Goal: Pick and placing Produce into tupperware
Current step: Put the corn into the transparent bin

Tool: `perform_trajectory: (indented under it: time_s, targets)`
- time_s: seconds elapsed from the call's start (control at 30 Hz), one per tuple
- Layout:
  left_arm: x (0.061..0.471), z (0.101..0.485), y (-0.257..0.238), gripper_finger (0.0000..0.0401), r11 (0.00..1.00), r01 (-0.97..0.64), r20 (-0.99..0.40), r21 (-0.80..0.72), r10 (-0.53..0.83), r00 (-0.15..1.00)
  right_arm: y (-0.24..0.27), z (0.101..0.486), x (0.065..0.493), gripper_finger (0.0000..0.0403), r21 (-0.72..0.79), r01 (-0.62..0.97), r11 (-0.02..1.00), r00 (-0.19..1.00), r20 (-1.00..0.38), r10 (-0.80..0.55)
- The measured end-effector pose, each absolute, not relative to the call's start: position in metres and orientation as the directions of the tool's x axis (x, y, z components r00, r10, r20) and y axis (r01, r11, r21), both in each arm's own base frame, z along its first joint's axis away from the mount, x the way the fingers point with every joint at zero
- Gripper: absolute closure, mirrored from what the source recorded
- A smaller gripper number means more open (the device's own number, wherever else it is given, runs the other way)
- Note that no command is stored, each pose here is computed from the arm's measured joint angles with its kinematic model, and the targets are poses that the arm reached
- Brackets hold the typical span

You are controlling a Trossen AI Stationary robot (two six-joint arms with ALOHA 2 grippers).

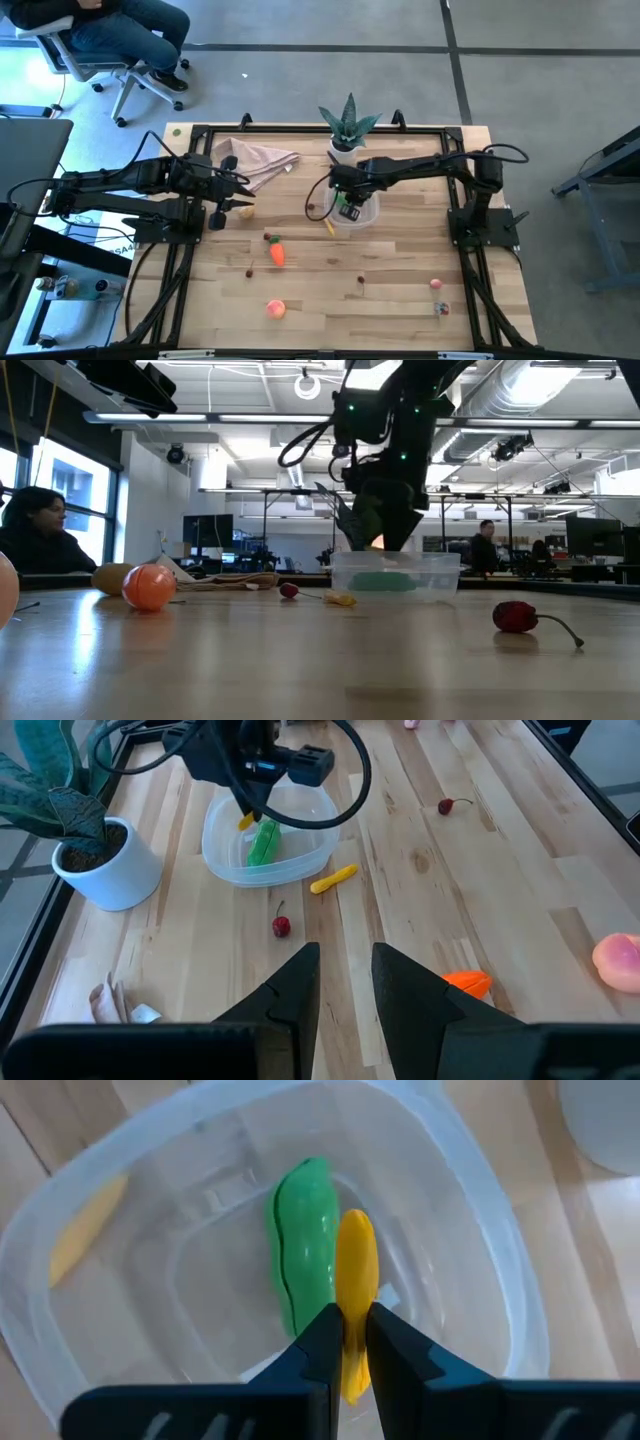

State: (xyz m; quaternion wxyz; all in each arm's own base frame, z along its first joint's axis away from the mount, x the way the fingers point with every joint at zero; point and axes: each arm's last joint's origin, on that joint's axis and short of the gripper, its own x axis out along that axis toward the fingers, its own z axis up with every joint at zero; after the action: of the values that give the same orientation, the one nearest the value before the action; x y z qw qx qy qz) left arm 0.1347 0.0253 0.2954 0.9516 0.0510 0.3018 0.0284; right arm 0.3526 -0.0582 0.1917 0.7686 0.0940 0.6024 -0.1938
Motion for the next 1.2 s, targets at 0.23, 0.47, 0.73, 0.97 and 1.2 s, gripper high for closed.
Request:
perform_trajectory:
  time_s: [0.23, 0.47, 0.73, 0.97, 1.2]
  targets:
    - [0.1347, 0.2954, 0.0253, 0.0318, 0.993, -0.023, -0.571, 0.114, 0.085, 0.816, -0.0575, 0.1885, 0.3549, 0.0372, -0.059, 0.401, 0.914, 0.207, -0.966, -0.153]
    - [0.1347, 0.2954, 0.0253, 0.0318, 0.993, -0.023, -0.571, 0.114, 0.085, 0.816, -0.0579, 0.1896, 0.3575, 0.0372, -0.052, 0.388, 0.92, 0.237, -0.959, -0.154]
    - [0.1348, 0.2954, 0.0253, 0.0318, 0.993, -0.023, -0.572, 0.114, 0.085, 0.816, -0.0618, 0.1894, 0.3565, 0.0372, -0.02, 0.39, 0.92, 0.238, -0.964, -0.122]
    - [0.1347, 0.2954, 0.0253, 0.0318, 0.993, -0.024, -0.571, 0.114, 0.085, 0.816, -0.0618, 0.1896, 0.3565, 0.0372, -0.01, 0.385, 0.923, 0.241, -0.964, -0.111]
    - [0.1347, 0.2954, 0.0253, 0.0318, 0.993, -0.023, -0.572, 0.114, 0.085, 0.816, -0.0634, 0.1896, 0.3566, 0.0356, 0.001, 0.388, 0.921, 0.246, -0.964, -0.103]
